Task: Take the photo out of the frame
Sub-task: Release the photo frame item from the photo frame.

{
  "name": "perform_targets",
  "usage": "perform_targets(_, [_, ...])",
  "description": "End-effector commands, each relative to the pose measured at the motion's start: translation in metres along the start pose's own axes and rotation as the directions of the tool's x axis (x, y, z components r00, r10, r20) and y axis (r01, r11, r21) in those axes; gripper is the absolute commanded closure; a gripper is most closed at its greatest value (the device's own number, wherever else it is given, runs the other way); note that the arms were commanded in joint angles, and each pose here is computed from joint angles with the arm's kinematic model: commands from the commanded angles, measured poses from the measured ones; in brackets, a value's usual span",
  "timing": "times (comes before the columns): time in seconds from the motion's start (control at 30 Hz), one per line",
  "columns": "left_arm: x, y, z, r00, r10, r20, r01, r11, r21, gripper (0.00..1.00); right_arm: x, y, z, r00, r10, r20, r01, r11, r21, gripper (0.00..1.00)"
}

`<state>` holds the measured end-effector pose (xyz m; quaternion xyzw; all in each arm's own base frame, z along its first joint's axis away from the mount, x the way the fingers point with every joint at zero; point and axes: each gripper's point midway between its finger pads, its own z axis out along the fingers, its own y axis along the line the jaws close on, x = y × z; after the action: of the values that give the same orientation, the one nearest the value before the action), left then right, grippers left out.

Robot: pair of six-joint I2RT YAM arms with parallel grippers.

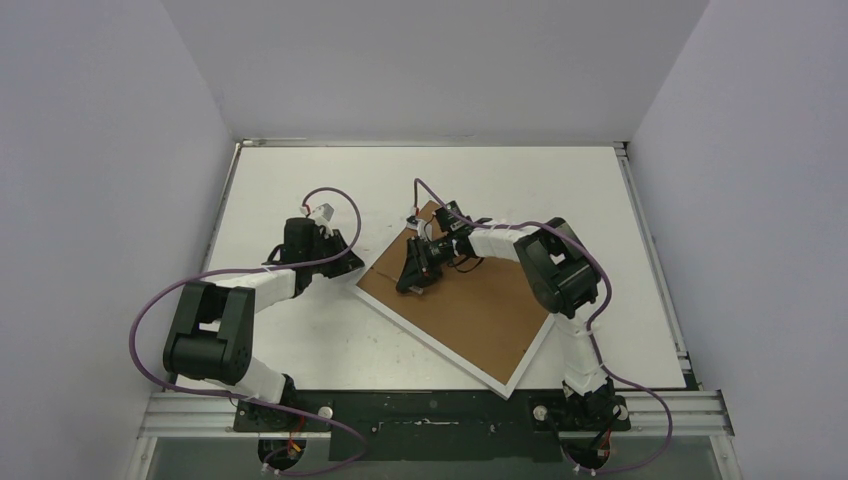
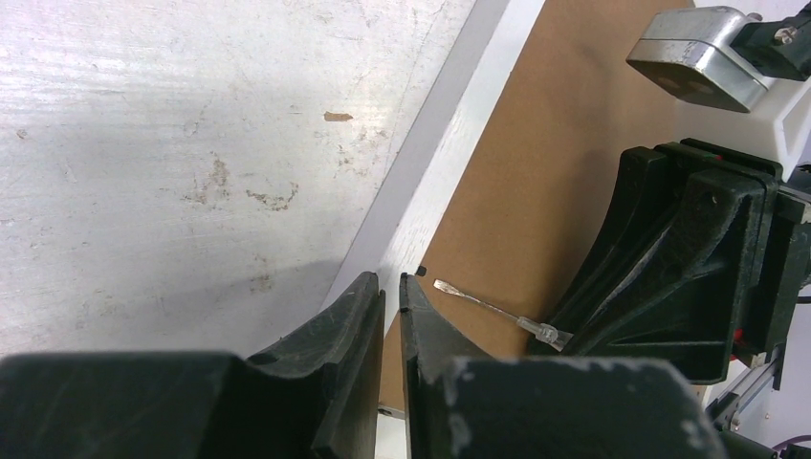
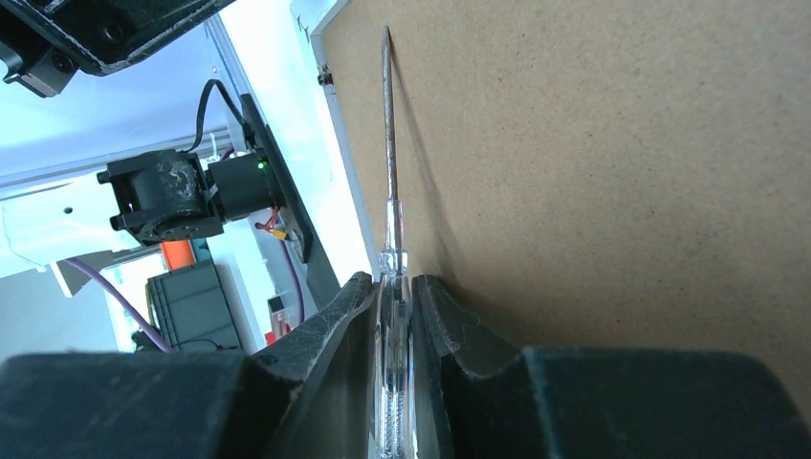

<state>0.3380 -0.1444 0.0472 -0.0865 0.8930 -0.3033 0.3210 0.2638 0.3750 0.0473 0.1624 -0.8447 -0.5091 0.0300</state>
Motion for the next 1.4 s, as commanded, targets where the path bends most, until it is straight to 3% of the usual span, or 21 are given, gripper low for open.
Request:
perform_targets(0.0, [-0.018, -0.014, 0.002, 0.998, 0.032, 0.045, -0.035, 0.998, 0.056, 0.89, -0.006, -0.001, 0.007, 1.0, -0.01, 0.002, 0.01, 1.0, 0.015, 0.95])
perform_targets(0.8, [-0.02, -0.013, 0.007, 0.999, 0.033, 0.035, -0.035, 0.998, 0.058, 0.89, -0.011, -0.004, 0.004, 1.0, 0.004, 0.01, -0.004, 1.0, 0.004, 0.95])
perform_targets(1.37, [-0.035, -0.02, 0.013, 0.998, 0.028, 0.049, -0.032, 0.996, 0.077, 0.77, -0.011, -0.007, -0.002, 1.0, 0.015, 0.025, -0.015, 1.0, 0.003, 0.95])
